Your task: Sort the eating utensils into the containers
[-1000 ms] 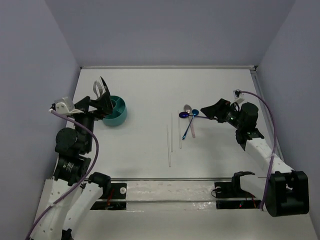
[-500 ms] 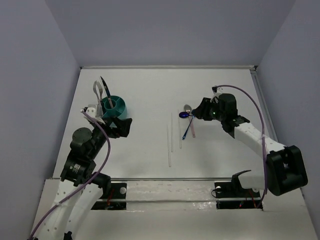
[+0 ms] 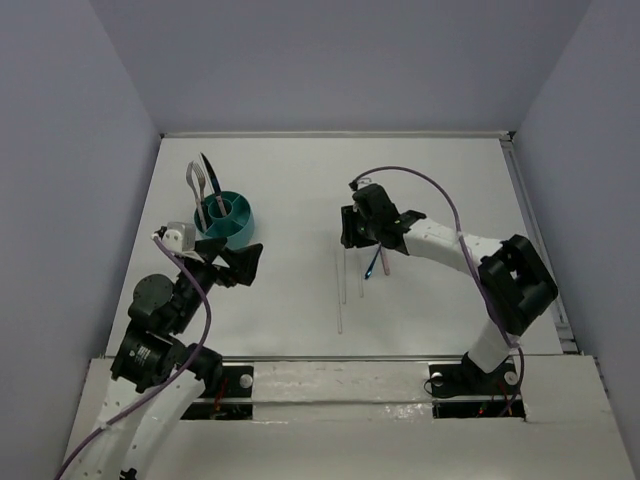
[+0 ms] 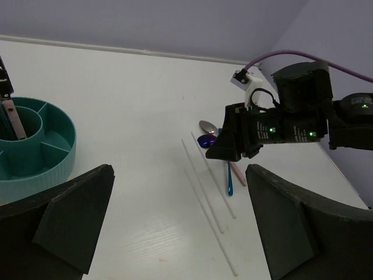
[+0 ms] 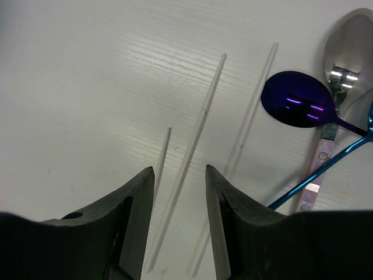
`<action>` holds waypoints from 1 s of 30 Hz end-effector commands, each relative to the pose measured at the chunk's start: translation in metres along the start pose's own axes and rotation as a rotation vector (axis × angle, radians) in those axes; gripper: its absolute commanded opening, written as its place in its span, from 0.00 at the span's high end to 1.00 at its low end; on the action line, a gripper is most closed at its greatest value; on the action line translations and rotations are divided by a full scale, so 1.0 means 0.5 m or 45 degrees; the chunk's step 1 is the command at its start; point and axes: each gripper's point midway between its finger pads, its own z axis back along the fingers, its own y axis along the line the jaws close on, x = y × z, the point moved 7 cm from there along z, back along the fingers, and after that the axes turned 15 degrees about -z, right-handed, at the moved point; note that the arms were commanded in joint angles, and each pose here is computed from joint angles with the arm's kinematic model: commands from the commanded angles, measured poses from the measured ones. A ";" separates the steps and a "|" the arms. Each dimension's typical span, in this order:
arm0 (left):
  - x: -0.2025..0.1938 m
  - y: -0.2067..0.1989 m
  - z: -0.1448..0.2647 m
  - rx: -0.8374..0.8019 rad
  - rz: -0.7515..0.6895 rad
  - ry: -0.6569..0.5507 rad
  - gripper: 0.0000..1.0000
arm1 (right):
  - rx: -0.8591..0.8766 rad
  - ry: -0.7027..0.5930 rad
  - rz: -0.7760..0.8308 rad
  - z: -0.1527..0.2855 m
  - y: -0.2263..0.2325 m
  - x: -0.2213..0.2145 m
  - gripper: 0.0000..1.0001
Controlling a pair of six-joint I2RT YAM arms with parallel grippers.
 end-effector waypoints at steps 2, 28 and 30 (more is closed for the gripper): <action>0.041 -0.002 0.024 0.020 -0.017 -0.117 0.01 | -0.179 0.002 0.098 -0.014 0.022 0.002 0.59; 0.038 -0.010 0.042 0.015 0.007 -0.136 0.01 | -0.445 0.220 0.121 -0.150 0.022 -0.030 0.91; 0.038 -0.009 0.042 0.019 0.007 -0.134 0.01 | -0.443 0.220 0.125 -0.152 0.024 -0.028 1.00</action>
